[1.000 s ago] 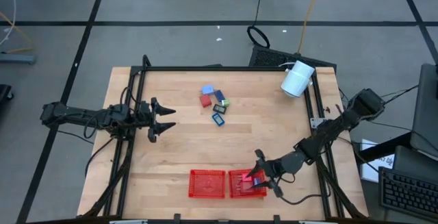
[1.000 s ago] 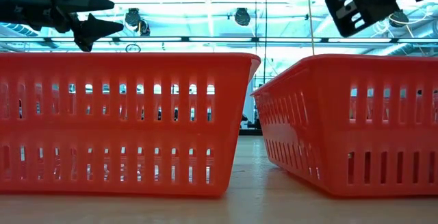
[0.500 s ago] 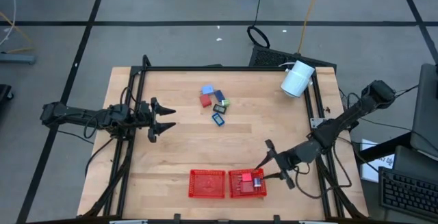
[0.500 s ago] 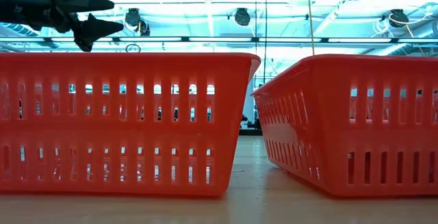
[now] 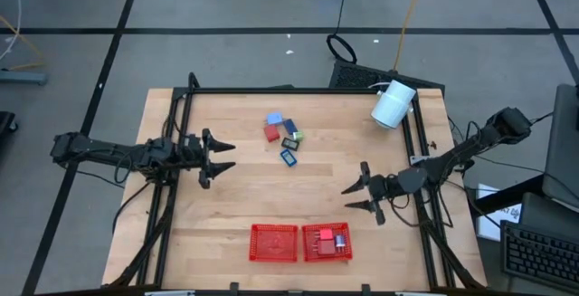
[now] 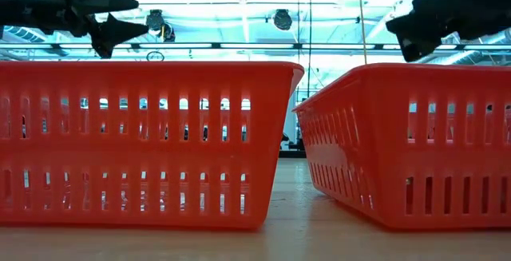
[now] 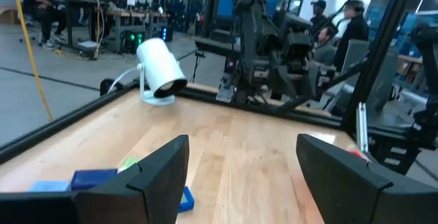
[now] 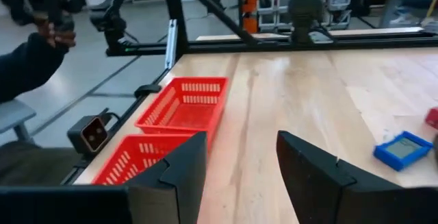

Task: Pick & Place Office items
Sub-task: Put the bottom blue digital timer into the left red bin

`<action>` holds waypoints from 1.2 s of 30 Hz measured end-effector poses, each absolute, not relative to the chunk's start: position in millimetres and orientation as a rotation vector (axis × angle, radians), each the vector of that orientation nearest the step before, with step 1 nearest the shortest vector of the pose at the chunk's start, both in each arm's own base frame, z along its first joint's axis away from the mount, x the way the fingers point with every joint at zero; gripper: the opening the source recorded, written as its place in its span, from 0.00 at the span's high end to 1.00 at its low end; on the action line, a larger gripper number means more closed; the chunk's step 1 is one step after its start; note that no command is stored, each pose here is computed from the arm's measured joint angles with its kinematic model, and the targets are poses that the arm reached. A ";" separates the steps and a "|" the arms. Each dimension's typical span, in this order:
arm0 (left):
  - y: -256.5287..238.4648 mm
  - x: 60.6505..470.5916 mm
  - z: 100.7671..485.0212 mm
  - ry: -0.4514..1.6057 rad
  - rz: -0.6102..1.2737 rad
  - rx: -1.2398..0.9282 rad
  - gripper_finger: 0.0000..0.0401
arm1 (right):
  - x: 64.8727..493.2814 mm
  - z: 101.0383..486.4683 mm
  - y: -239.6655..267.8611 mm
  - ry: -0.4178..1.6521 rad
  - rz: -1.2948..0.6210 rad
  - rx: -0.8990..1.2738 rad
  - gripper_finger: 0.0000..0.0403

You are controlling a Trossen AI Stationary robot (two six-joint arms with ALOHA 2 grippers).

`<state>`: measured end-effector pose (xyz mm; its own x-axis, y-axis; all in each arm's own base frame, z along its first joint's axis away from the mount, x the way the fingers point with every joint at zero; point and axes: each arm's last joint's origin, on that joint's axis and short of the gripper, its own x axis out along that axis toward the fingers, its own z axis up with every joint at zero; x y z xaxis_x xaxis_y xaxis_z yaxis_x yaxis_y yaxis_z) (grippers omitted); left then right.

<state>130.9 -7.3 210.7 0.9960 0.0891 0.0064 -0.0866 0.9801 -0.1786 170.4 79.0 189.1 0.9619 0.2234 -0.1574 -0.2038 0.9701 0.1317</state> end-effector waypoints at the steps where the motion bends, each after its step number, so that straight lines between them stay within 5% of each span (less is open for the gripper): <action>1: -7.5 133.2 209.3 -0.004 0.089 -0.178 0.32 | 168.7 186.4 76.7 0.165 0.210 0.118 0.59; 23: -13.6 211.0 150.3 0.192 0.187 -0.336 0.32 | 148.9 166.0 47.7 0.122 0.108 0.137 0.59; 36: 3.4 308.2 144.4 0.600 0.260 0.027 0.32 | 149.3 165.8 46.6 0.124 0.099 0.152 0.59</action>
<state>308.2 3.4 144.4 0.7938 0.2495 -0.5546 -0.2336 0.9671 0.1007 149.3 46.6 165.8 0.9874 0.1081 -0.1155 -0.0893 0.9836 0.1569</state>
